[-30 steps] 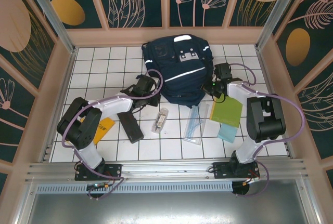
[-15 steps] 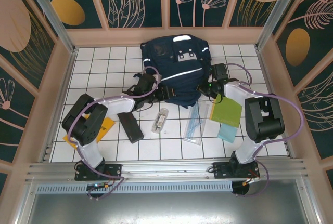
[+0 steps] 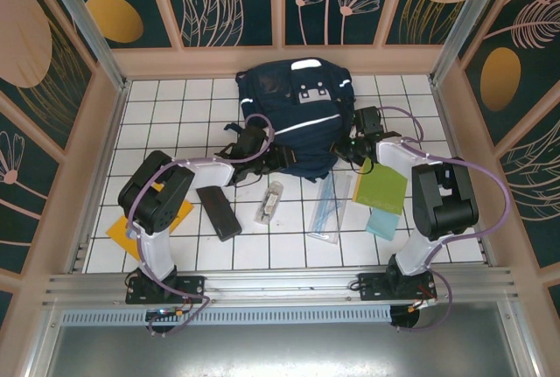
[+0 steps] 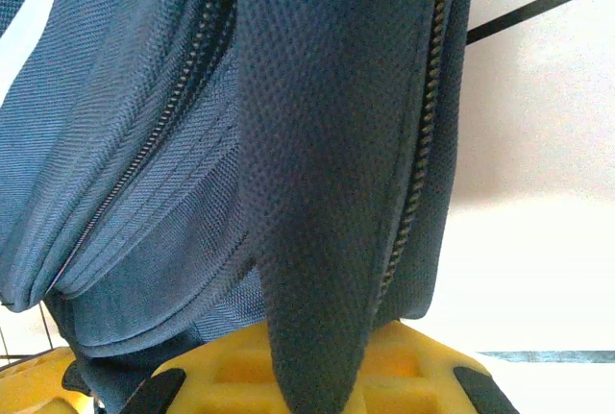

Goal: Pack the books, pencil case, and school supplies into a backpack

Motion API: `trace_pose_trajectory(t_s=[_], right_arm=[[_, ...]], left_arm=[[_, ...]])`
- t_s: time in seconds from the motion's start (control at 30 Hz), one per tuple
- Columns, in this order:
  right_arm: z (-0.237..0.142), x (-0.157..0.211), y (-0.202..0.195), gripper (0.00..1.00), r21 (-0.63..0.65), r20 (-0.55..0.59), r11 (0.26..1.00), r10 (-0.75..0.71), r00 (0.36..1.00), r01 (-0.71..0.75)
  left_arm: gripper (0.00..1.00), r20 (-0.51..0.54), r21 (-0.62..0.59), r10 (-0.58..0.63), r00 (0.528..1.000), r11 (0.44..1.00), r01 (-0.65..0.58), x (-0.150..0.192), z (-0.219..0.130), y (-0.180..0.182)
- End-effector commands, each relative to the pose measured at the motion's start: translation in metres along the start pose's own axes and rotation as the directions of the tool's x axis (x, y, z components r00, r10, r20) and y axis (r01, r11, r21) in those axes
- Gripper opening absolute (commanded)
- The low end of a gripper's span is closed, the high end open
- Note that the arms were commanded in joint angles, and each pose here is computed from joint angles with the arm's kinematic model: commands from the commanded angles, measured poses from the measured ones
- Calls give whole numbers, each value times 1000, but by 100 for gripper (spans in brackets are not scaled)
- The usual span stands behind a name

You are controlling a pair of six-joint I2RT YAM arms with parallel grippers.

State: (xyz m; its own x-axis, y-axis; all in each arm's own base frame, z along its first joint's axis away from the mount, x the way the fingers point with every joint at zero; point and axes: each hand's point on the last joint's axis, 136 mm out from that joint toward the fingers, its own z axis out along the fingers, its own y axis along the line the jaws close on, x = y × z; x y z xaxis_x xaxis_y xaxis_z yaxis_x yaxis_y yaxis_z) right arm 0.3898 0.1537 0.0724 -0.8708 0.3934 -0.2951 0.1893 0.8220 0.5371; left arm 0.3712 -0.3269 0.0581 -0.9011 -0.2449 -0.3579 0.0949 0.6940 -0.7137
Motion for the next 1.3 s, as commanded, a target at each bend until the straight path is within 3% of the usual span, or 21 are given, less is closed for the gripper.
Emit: trace_pose_trajectory(t_s=[0.0,0.33,0.57,0.7,0.87,1.03,1.27], right_arm=[[-4,-6,31,0,-108,37,993,-45,998,49],[-7,-6,28,0,-83,43,994,-67,997,70],[-7,-9,21,0,-59,55,996,-61,997,65],[-14,-18,16,0,-71,71,997,-29,997,34],[-24,-28,16,0,-140,82,990,45,996,-33],[-24,-27,17,0,-175,68,982,82,994,-69],[-28,-25,18,0,-189,71,980,71,995,-56]], left_arm=[[46,96,40,16,995,999,-20,-26,9,-16],[1,210,9,47,977,999,-50,-47,-5,-14],[0,189,-23,101,977,995,-99,-41,-18,-7],[0,167,-117,102,981,990,-83,-29,-28,29],[0,248,-153,64,967,988,-26,-33,-53,54],[0,382,-190,56,922,982,19,-58,-74,61],[0,610,-229,26,792,963,144,-108,-110,94]])
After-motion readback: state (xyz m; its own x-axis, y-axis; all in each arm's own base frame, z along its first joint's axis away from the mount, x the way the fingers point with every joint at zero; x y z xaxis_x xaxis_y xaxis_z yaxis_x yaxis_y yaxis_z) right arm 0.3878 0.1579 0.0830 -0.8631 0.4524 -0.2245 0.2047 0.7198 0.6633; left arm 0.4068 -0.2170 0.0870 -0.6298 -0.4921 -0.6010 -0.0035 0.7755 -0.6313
